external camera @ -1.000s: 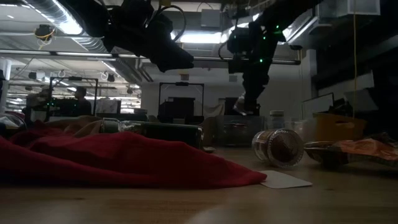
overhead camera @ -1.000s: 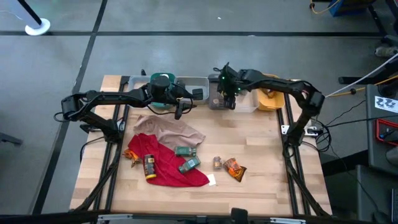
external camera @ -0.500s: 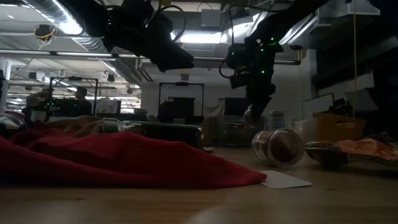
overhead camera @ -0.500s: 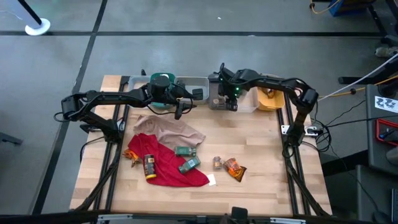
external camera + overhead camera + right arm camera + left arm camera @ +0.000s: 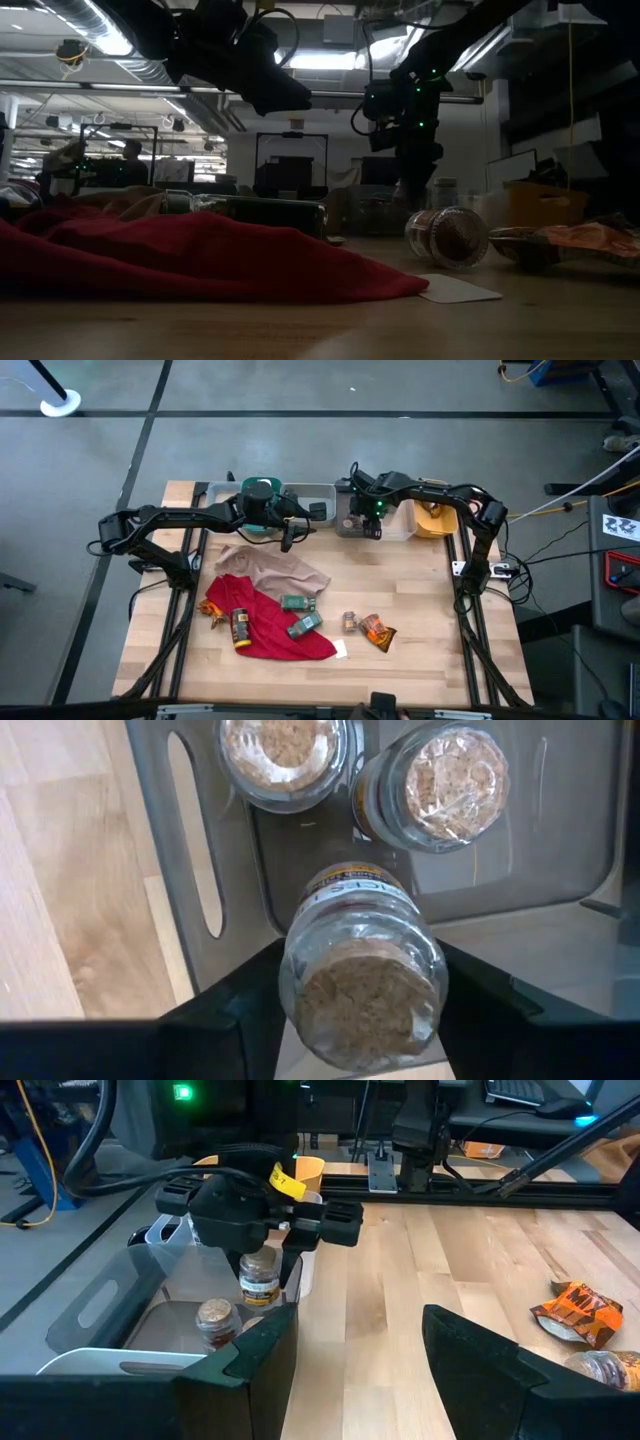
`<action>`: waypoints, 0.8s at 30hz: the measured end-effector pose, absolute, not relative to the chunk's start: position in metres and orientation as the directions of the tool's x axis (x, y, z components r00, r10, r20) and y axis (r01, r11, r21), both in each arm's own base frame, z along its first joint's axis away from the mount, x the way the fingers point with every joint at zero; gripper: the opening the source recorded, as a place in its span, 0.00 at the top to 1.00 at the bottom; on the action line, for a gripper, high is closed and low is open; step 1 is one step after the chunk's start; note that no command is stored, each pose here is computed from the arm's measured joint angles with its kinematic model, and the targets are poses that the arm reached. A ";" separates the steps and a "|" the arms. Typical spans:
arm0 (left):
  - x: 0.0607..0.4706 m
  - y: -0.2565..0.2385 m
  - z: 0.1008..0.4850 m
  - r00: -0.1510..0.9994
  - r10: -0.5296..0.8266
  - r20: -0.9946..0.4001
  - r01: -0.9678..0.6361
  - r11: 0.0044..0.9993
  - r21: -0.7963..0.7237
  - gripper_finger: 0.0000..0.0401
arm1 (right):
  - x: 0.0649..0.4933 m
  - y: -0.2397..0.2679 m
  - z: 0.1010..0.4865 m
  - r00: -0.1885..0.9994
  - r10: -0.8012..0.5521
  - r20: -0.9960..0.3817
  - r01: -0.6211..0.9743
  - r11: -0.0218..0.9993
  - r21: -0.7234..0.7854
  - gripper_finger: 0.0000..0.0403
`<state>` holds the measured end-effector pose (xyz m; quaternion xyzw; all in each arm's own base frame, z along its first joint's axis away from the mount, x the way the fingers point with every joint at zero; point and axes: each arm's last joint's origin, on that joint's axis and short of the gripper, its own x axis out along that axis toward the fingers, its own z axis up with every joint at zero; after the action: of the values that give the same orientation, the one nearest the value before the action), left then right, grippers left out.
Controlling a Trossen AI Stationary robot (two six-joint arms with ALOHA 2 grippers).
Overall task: Sort spices by type
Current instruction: Put the brown seasoning bottle into the black bin, then put the green seasoning bottle into the blue transparent bin
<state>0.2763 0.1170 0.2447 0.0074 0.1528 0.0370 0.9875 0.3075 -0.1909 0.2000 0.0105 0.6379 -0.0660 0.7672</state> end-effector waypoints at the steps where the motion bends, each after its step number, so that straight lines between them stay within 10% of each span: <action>1: 0.276 0.117 0.245 0.951 0.075 -0.301 -0.071 0.997 0.026 0.51 | 0.308 -0.191 0.200 0.178 -0.088 -0.980 0.113 0.991 -0.069 0.48; 24: 0.276 0.117 0.245 0.951 0.075 -0.301 -0.071 0.997 0.026 0.51 | 0.313 -0.194 0.200 0.235 -0.125 -0.964 0.114 0.988 -0.100 0.45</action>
<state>0.2763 0.1170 0.2447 0.0074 0.1528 0.0370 0.9875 0.3134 -0.1945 0.2004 -0.0044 0.6137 -0.0762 0.7858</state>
